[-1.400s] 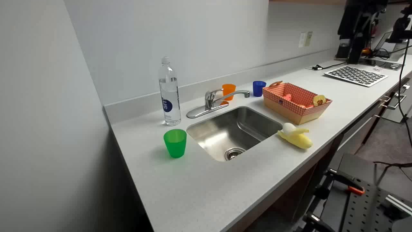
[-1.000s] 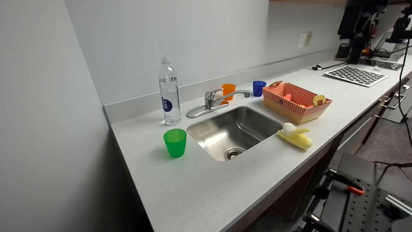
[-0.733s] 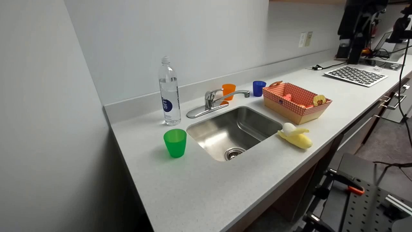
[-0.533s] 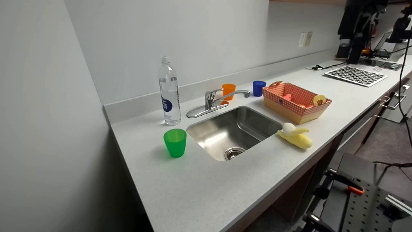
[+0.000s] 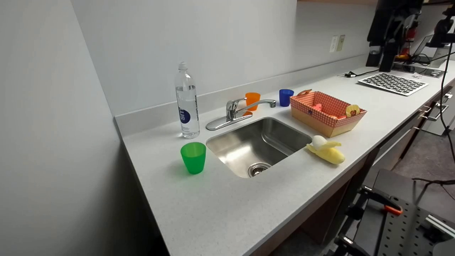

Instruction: Remove the watermelon plush toy from the basket and place it in front of the sink

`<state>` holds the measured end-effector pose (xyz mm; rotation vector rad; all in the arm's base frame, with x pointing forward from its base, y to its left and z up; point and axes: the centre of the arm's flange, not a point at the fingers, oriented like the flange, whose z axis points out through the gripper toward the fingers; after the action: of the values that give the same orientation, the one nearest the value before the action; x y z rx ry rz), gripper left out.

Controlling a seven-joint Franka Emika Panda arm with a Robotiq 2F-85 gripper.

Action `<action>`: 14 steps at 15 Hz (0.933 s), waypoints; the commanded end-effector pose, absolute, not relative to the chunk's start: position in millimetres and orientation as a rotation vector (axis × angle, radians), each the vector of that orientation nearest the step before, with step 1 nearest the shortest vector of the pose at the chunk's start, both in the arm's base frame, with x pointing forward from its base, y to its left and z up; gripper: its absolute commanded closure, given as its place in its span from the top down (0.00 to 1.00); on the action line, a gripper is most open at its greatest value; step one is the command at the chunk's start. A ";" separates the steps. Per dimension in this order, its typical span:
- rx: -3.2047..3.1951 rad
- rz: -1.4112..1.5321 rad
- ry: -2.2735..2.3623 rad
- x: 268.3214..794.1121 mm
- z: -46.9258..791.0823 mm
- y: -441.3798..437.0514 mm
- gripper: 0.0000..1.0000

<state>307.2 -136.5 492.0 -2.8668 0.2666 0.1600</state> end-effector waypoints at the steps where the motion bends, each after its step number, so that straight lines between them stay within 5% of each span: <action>1: -2.889 0.110 0.308 321.1 488.9 -142.9 1.00; 14: -2.993 -0.078 0.606 362.7 459.3 -211.7 1.00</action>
<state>348.4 -190.9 463.7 -2.9588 0.4994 -0.0683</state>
